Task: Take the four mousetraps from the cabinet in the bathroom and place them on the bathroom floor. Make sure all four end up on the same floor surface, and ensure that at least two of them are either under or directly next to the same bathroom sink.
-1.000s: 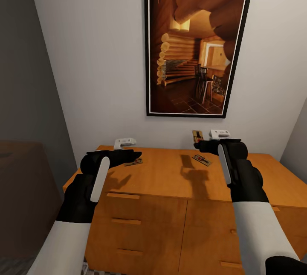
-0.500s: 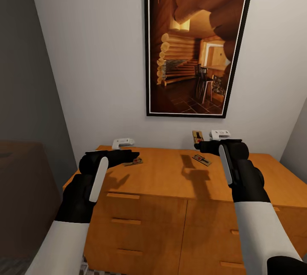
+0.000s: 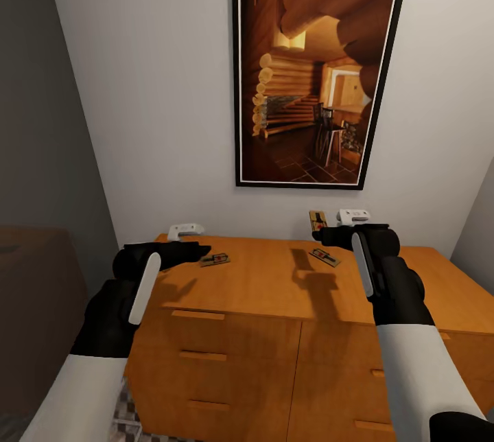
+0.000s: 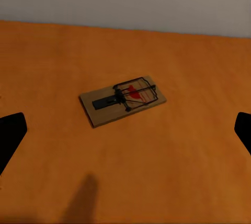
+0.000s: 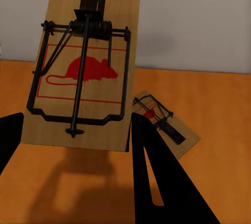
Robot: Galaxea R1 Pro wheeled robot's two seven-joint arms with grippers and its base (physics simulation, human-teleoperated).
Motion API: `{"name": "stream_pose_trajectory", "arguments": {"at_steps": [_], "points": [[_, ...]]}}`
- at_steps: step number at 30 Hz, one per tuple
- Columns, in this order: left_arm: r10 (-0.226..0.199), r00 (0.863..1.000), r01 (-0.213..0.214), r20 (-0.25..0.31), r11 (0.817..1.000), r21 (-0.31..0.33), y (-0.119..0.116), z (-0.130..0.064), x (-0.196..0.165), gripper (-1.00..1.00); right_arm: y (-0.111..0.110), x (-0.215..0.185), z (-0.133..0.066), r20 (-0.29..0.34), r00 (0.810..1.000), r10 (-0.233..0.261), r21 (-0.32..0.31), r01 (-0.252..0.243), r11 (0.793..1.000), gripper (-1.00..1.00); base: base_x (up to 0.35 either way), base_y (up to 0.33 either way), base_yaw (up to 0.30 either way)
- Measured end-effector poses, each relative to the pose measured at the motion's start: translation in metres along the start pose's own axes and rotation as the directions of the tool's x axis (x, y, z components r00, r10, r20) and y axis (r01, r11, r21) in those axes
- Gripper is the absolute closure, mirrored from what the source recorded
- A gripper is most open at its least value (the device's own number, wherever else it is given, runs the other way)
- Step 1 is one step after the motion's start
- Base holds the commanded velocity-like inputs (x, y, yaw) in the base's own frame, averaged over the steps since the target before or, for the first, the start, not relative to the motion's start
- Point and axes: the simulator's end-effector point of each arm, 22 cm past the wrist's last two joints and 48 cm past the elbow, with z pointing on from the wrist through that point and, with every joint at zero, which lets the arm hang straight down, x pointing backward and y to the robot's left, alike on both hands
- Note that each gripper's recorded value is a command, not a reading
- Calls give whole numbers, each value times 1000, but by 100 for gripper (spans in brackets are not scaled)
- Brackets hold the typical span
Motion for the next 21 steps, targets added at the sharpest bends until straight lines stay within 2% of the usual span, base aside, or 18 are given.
{"name": "stream_pose_trajectory", "arguments": {"at_steps": [8,18,21], "points": [[0,1000,0,5,1000,6,-2,-1,-2,-100,0,0,0,0,1000,1,0,-1,1000,100,0,34,0],[0,1000,0,4,1000,7,-2,-1,-2,-100,4,1,1,-3,1000,3,-7,-3,1000,100,0,266,0],[0,1000,0,4,1000,7,-2,-1,-1,-100,4,2,1,-5,1000,3,-6,-3,1000,100,0,138,0]]}}
